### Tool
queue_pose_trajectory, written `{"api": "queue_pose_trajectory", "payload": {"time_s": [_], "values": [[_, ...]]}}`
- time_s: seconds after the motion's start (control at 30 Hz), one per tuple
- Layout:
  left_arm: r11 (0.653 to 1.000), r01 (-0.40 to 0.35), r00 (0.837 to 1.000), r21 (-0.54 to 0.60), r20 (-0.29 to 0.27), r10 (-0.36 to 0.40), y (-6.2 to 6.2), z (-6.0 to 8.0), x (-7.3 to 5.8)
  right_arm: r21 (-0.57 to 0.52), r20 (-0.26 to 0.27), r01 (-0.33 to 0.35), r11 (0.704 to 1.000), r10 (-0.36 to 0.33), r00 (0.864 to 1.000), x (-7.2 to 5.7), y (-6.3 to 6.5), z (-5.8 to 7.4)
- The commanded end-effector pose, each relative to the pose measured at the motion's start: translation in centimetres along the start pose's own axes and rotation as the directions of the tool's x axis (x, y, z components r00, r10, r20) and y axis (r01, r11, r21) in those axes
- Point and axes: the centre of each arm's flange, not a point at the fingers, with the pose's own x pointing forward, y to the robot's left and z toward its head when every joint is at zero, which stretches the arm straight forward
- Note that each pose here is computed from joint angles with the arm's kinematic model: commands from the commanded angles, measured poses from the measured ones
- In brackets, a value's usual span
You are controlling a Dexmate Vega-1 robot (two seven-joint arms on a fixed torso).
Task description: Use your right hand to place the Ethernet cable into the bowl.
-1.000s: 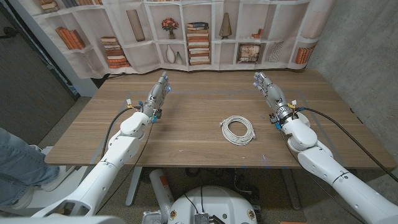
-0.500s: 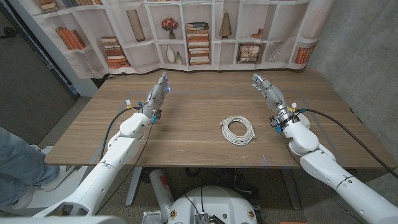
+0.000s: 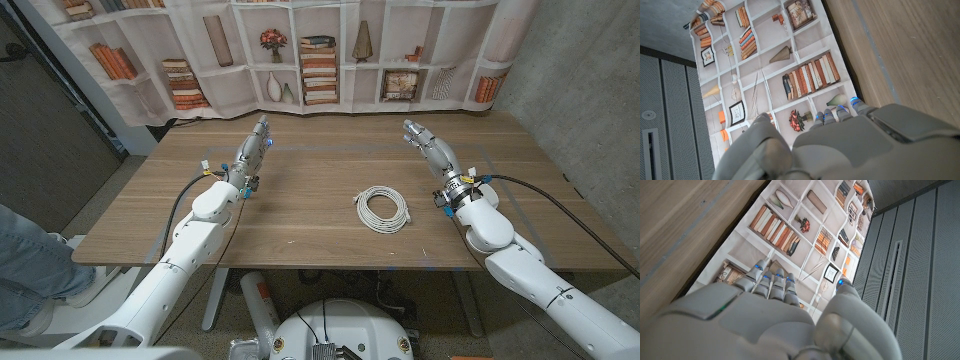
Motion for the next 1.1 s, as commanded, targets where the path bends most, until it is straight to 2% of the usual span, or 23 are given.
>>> {"api": "queue_pose_trajectory", "payload": {"time_s": [0.03,0.6,1.1], "values": [[1.0,0.004,1.0,-0.003,0.007,-0.004,0.0,0.2,0.0,-0.048,0.021,-0.011,0.999,0.012,1.0,-0.8,0.5,0.7],[1.0,0.001,1.0,0.002,0.012,-0.001,0.1,0.4,-0.4,-0.12,0.042,-0.002,0.993,0.007,0.999,-2.0,1.1,1.4],[1.0,0.003,1.0,0.005,0.012,-0.004,-0.1,0.5,-0.5,-0.265,0.037,0.008,0.964,0.001,0.999,-2.8,0.8,2.0]]}}
